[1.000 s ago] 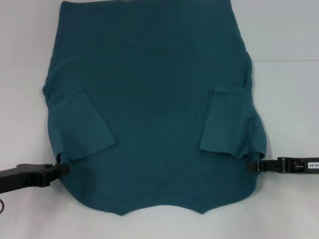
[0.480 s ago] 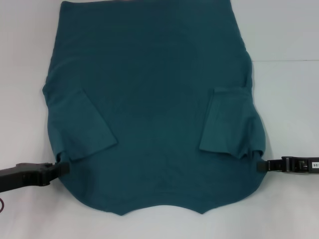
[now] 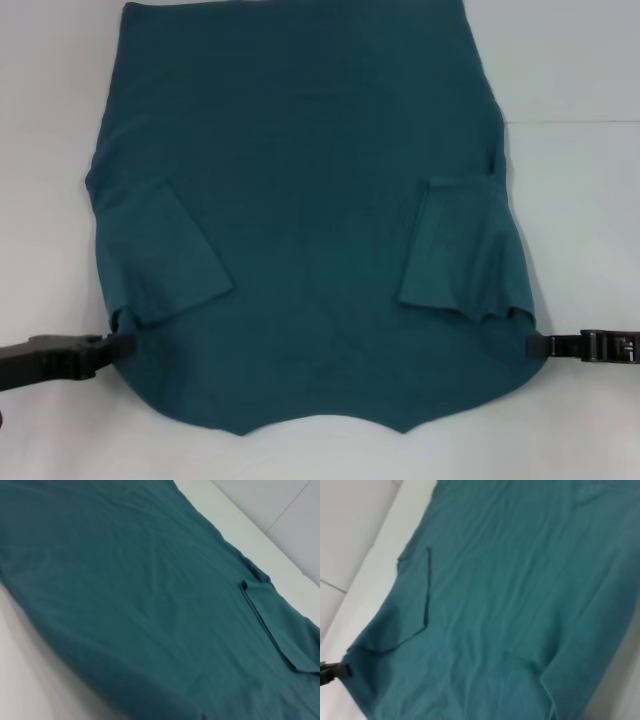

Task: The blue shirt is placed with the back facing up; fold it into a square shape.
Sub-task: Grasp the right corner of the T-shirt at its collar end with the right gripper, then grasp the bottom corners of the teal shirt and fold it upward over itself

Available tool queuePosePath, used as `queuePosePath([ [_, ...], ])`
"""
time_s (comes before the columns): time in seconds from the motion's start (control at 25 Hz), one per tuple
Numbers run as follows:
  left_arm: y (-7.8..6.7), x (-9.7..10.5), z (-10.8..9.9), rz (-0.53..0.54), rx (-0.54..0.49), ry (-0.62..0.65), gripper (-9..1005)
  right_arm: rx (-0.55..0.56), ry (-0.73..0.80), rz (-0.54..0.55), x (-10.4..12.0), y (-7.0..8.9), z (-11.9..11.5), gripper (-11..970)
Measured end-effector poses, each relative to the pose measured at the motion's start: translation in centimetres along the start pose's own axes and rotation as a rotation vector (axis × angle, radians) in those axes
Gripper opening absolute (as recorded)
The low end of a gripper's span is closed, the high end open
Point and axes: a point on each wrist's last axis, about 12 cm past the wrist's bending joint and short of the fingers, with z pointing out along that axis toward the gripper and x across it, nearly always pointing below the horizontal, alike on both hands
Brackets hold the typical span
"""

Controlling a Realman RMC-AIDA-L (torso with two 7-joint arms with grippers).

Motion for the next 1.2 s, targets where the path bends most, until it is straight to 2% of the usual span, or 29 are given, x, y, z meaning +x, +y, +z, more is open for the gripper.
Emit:
queuePosePath([
  [0.24,-0.2,0.7,-0.8,-0.033,0.028,0.02,36,-0.041,-0.022,-0.059,0.9,-0.1,-1.4,60],
  [0.68,-1.1,2.3,-3.6,-0.091,0.128,0.01,37,-0.091,-0.022,-0.131,3.0,-0.4,-3.4,61],
  [1.2,-1.8,5.1,-5.3,-0.159,0.181,0.027,37,-0.148,0.076,-0.179,5.5,-0.2,-4.8,61],
])
